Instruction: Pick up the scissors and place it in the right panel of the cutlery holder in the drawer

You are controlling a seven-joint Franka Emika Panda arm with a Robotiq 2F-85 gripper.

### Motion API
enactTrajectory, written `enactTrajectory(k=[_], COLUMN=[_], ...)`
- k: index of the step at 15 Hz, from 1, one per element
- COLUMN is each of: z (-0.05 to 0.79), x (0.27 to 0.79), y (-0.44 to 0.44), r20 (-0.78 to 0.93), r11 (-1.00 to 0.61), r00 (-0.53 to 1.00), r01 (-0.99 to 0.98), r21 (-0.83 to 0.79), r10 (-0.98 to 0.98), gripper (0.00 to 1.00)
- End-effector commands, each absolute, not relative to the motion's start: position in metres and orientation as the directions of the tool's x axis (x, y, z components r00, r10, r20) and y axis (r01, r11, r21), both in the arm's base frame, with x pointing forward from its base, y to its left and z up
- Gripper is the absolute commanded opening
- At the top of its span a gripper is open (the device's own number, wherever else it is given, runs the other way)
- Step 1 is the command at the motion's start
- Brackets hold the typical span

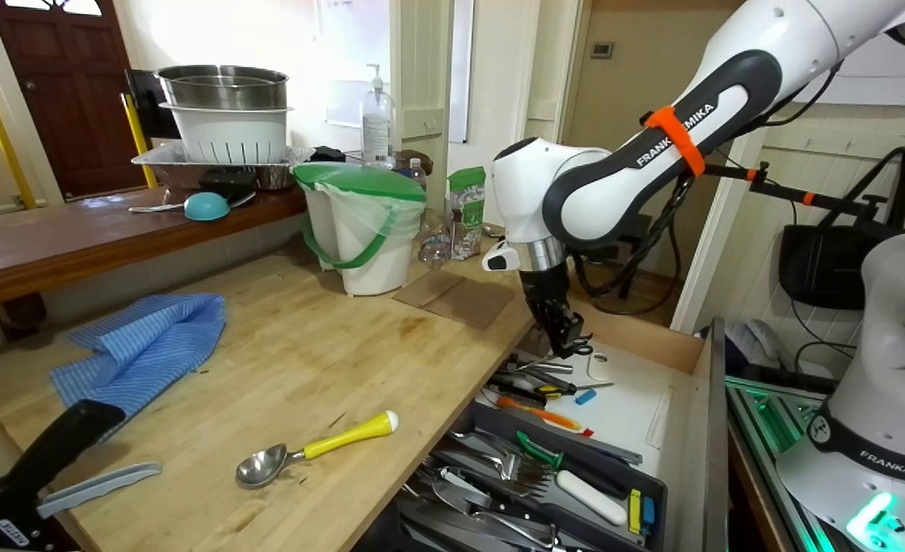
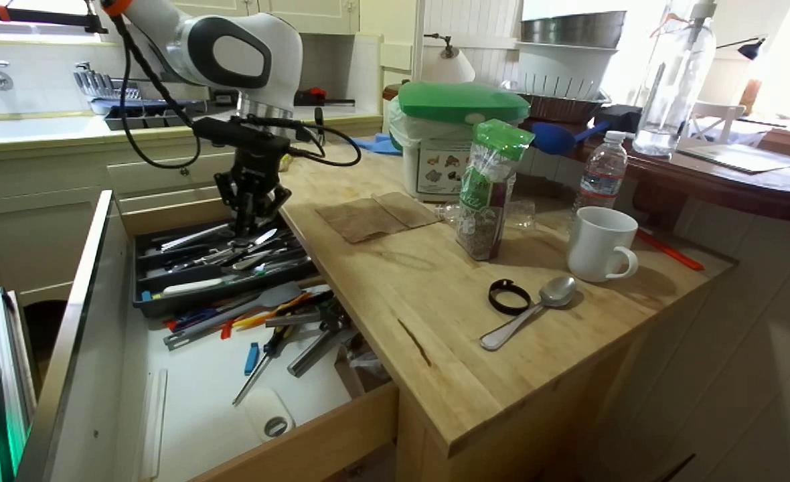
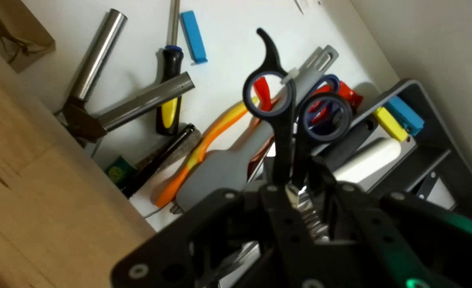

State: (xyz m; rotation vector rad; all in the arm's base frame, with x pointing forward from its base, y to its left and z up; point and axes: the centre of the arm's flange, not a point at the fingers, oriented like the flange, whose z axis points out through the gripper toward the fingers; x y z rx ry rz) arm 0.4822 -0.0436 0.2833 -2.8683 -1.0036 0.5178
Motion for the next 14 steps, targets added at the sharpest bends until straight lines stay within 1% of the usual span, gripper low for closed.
enactTrajectory(k=[1,3,6,7,8,12,13,14], z=[0.272,0.270,0.270,0.267,0.266,0.267,0.267,0.266], x=[0.533,0.541,0.534,0.531,0.531,0.531,0.531,0.532], y=[-0.057,-0.056,-0.055,-0.056,-0.056,-0.056,-0.056,-0.045], r20=[-0.383,-0.386,-0.383,-0.372,-0.373,-0.372,-0.372,-0.403], r11=[-0.796,-0.823,-0.806,-0.812,-0.811,-0.811,-0.811,-0.827], r00=[0.703,0.730,0.712,0.726,0.724,0.724,0.724,0.728], r01=[0.575,0.538,0.552,0.554,0.554,0.554,0.554,0.534], r21=[-0.190,-0.184,-0.212,-0.184,-0.186,-0.186,-0.186,-0.175], r10=[0.599,0.564,0.589,0.579,0.580,0.580,0.580,0.555], gripper=[0.06,0.06,0.06,0.06,0.22,0.22,0.06,0.06])
